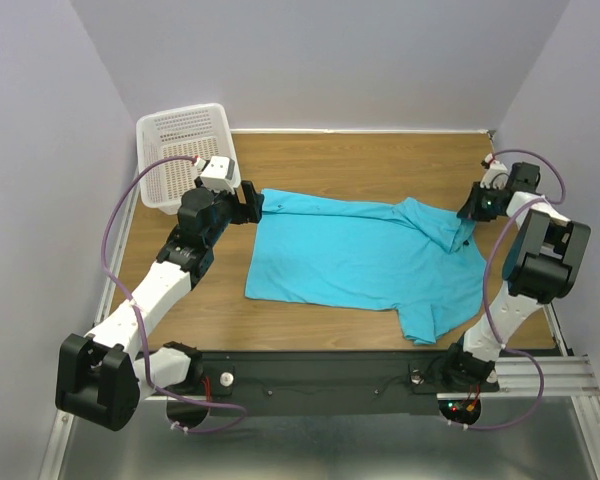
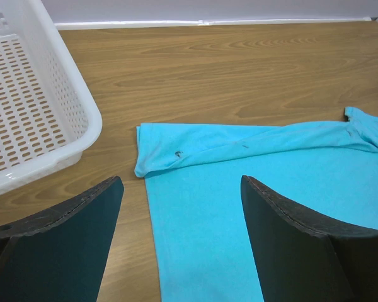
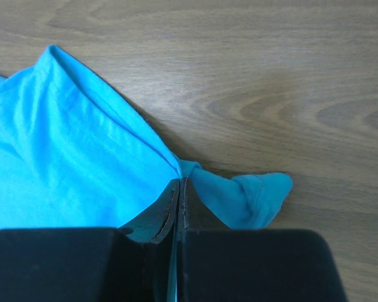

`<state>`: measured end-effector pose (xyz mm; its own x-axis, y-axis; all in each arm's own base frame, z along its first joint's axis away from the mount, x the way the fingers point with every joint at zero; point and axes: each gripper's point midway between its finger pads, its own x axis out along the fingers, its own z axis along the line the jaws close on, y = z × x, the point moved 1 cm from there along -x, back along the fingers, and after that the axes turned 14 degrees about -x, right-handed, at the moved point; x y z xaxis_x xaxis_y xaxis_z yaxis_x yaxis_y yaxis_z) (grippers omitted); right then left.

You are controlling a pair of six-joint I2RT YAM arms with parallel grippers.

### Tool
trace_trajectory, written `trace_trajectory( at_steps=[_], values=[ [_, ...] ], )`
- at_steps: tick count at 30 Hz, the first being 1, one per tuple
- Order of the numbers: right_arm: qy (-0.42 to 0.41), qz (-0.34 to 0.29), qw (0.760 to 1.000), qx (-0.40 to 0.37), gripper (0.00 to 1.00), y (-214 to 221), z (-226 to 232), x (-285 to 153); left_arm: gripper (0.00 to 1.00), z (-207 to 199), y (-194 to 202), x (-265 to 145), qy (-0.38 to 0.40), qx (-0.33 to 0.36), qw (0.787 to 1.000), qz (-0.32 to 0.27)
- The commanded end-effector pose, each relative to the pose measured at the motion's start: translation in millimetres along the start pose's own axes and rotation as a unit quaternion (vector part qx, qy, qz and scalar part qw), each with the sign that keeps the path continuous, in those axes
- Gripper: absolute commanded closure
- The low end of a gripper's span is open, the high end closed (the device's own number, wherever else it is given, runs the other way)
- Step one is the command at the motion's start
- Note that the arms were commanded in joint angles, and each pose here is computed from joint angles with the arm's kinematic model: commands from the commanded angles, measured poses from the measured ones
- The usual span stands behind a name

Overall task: Fold and stack the t-shirts
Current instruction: Fold the tshirt

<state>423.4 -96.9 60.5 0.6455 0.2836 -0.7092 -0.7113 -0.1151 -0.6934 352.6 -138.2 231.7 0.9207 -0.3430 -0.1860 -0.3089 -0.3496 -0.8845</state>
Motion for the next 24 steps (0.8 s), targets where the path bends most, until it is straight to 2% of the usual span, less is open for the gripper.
trace_trajectory(
  at_steps=[1, 8, 16, 24],
  values=[
    [0.003, -0.067, 0.996, -0.064, 0.99, -45.1, 11.2, -34.1, 0.13, -10.1, -15.0, -6.1, 0.020, 0.000, 0.999, -0.030],
    [-0.029, -0.116, 0.984, -0.135, 0.99, -51.6, 51.5, -73.9, 0.13, -10.2, -16.0, -6.7, 0.020, 0.001, 0.999, -0.032],
    [-0.051, -0.088, 0.976, -0.193, 0.99, -1.9, 77.2, -80.9, 0.13, -9.8, -15.9, -7.1, 0.020, 0.002, 0.999, -0.031],
    [-0.019, -0.074, 0.962, -0.262, 0.99, 18.9, 81.3, -96.1, 0.13, -9.9, -15.2, -6.5, 0.021, 0.002, 0.999, -0.030]
  ],
)
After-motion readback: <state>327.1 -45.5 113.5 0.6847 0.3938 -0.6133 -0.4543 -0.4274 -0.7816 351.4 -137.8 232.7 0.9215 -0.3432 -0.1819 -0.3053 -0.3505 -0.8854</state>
